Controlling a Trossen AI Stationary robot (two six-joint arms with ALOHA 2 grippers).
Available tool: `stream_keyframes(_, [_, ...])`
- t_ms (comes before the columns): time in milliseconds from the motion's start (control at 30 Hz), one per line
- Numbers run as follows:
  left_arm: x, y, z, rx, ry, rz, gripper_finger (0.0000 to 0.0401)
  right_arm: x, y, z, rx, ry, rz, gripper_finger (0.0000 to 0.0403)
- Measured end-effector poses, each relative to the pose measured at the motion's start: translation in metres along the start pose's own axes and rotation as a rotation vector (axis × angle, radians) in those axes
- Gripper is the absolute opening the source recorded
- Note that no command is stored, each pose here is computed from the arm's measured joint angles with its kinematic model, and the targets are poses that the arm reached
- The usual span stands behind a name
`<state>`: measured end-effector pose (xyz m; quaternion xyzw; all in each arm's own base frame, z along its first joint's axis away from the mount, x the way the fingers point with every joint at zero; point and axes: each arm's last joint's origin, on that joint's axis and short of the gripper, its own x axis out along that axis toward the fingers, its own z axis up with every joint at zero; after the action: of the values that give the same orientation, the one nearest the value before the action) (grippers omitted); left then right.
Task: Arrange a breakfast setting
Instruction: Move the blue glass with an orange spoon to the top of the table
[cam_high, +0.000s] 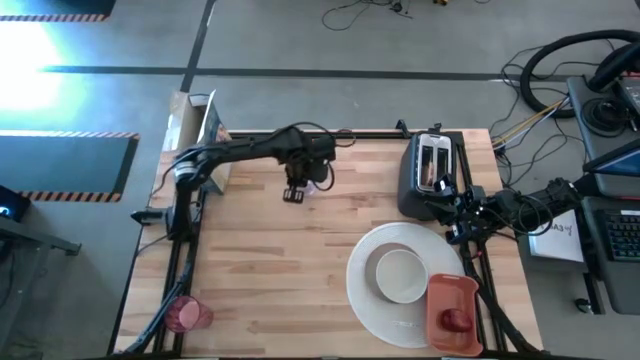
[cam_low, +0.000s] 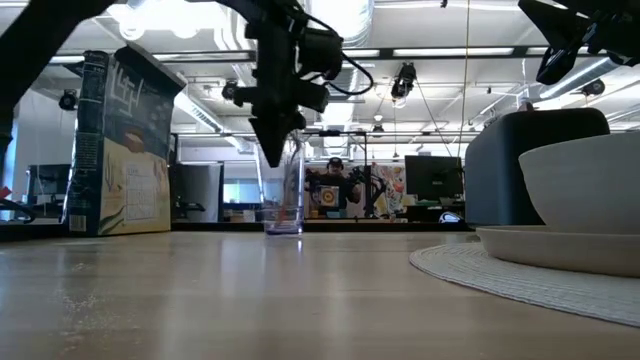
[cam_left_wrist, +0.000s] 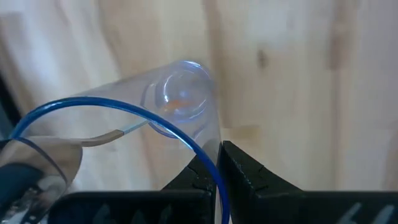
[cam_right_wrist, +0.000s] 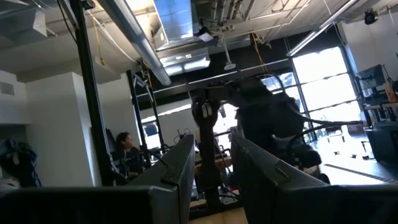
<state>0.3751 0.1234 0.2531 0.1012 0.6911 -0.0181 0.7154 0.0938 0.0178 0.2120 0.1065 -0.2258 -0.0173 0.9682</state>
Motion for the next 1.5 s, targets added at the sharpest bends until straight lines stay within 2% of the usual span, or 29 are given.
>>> stream_keyframes(533, [0.009,0.053,0.018,-0.008,0.051,0.008,0.0000,0.000,0.000,0.000,0.000,0.000,0.000,0.0095])
stream_keyframes(833, [0.011,0.061,0.011,-0.056,0.065,0.005,0.0002,0.000,0.000,0.000,0.000,0.001,0.000,0.0095])
stream_keyframes(1033, [0.008,0.062,0.012,-0.098,0.046,0.010,0.0022,0.000,0.000,0.000,0.000,0.001,0.000,0.0095])
stream_keyframes(1167, [-0.004,0.061,0.015,-0.119,0.019,0.020,0.0029,0.000,0.000,0.000,0.000,0.001,0.000,0.0095])
stream_keyframes(1333, [-0.038,0.055,0.017,-0.139,-0.039,0.049,0.0031,0.000,0.000,0.000,0.000,0.001,0.000,0.0095])
stream_keyframes(1500, [-0.060,0.043,0.012,-0.249,-0.054,0.033,0.0032,0.000,0.000,0.000,-0.001,0.002,0.000,0.0095])
